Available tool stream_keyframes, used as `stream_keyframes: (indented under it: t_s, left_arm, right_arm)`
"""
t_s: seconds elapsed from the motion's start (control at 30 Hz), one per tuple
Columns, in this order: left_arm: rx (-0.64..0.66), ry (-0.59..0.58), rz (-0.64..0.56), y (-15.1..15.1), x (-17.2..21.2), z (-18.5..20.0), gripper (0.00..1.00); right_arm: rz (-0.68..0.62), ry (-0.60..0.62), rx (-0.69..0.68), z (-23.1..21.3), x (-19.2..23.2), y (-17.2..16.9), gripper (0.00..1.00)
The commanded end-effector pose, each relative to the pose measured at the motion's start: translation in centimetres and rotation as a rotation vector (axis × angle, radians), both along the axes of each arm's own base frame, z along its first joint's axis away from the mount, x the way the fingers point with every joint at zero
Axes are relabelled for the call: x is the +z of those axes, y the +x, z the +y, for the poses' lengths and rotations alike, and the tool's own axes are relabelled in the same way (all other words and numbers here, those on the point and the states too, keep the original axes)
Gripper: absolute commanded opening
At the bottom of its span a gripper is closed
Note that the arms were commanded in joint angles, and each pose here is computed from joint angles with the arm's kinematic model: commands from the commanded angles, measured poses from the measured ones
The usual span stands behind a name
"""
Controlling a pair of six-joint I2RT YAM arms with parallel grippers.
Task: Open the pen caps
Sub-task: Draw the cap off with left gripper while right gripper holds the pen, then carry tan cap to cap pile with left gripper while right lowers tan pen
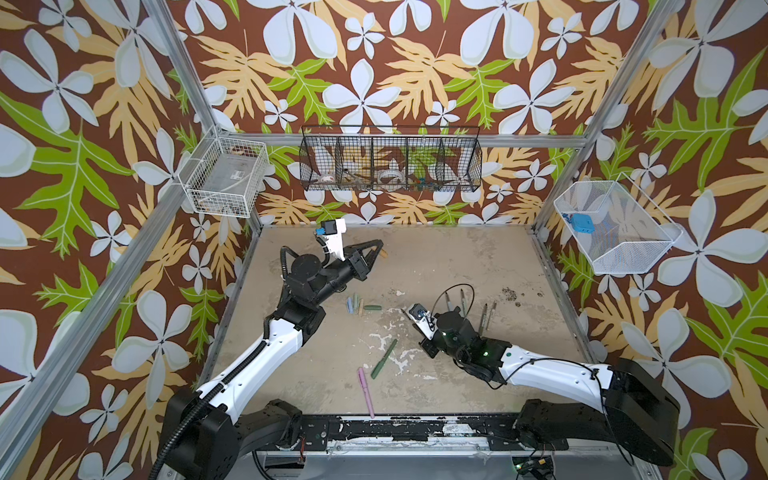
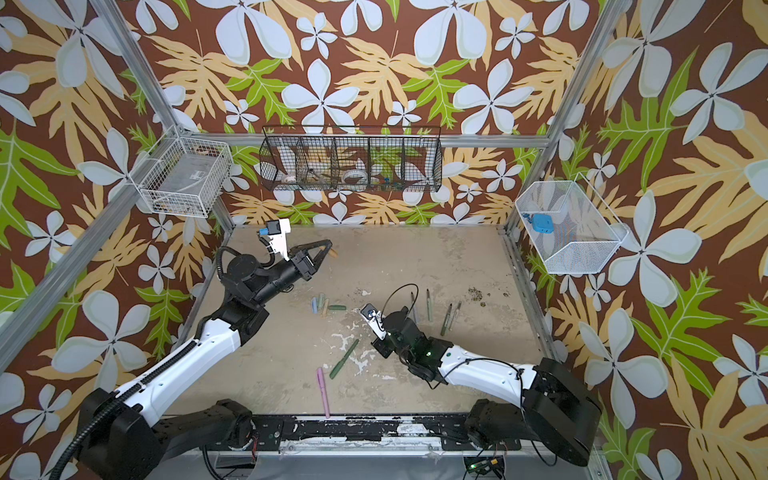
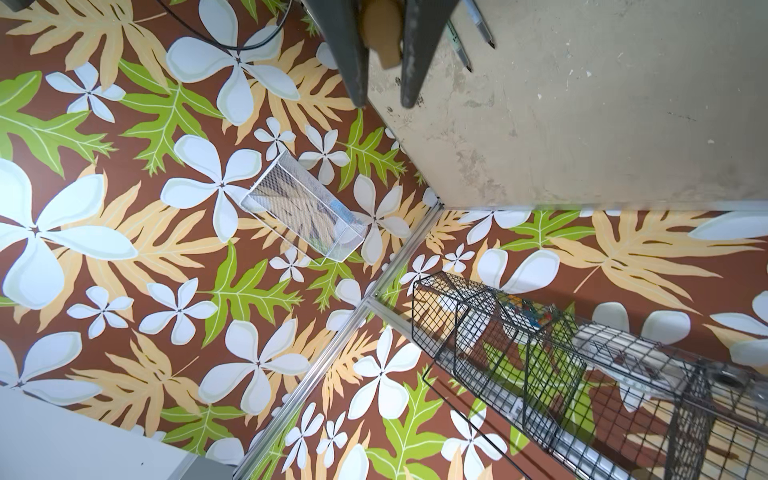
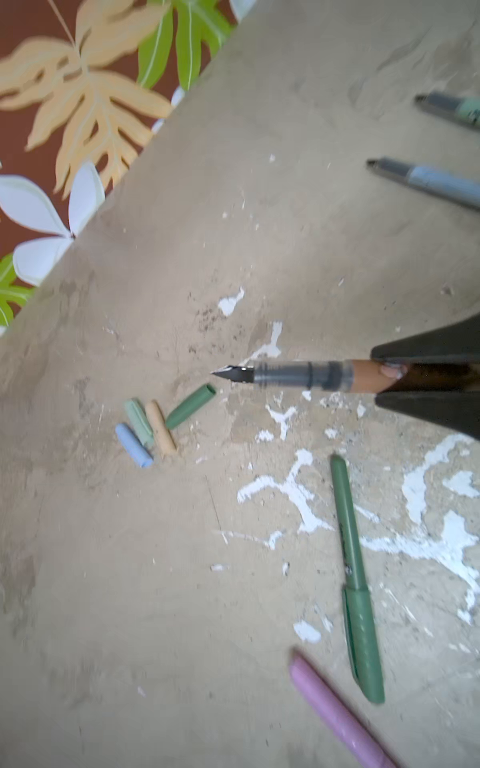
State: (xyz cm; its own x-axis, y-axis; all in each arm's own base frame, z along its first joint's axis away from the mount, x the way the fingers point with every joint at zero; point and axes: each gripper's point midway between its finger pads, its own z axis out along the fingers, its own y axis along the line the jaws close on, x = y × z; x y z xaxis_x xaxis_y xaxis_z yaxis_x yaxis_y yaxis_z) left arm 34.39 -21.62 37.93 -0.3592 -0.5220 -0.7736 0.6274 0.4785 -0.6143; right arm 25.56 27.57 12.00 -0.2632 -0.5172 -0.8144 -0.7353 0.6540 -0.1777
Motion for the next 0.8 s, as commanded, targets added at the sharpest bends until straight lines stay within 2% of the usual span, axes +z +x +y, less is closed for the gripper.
stream_keyframes:
  t_s: [0.0, 0.17, 0.4, 0.57, 0.77]
  left_arm:
    - [-0.004, -0.025, -0.059, -0.2, 1.7, 0.3, 0.0]
    - [0.08, 0.007, 0.015, 1.0, -0.9, 1.2, 0.0]
    - [0.219, 0.112, 0.315, 4.1, -10.8, 2.5, 0.0]
    - [0.367, 0.227, 0.46, 4.5, -16.5, 5.0, 0.0]
    - [0.561, 0.375, 0.569, 3.7, -21.2, 9.1, 0.0]
  right_arm:
    - [0.054, 0.007, 0.035, 0.1, -0.6, -0.6, 0.0]
    - [0.024, 0.048, -0.043, -1.4, 0.6, 0.5, 0.0]
    - [0.043, 0.078, -0.177, -3.3, 0.7, 2.8, 0.0]
    - [0.055, 0.059, -0.317, -5.3, -0.1, 4.7, 0.0]
    - [0.036, 0.066, -0.474, -8.6, -0.1, 6.3, 0.0]
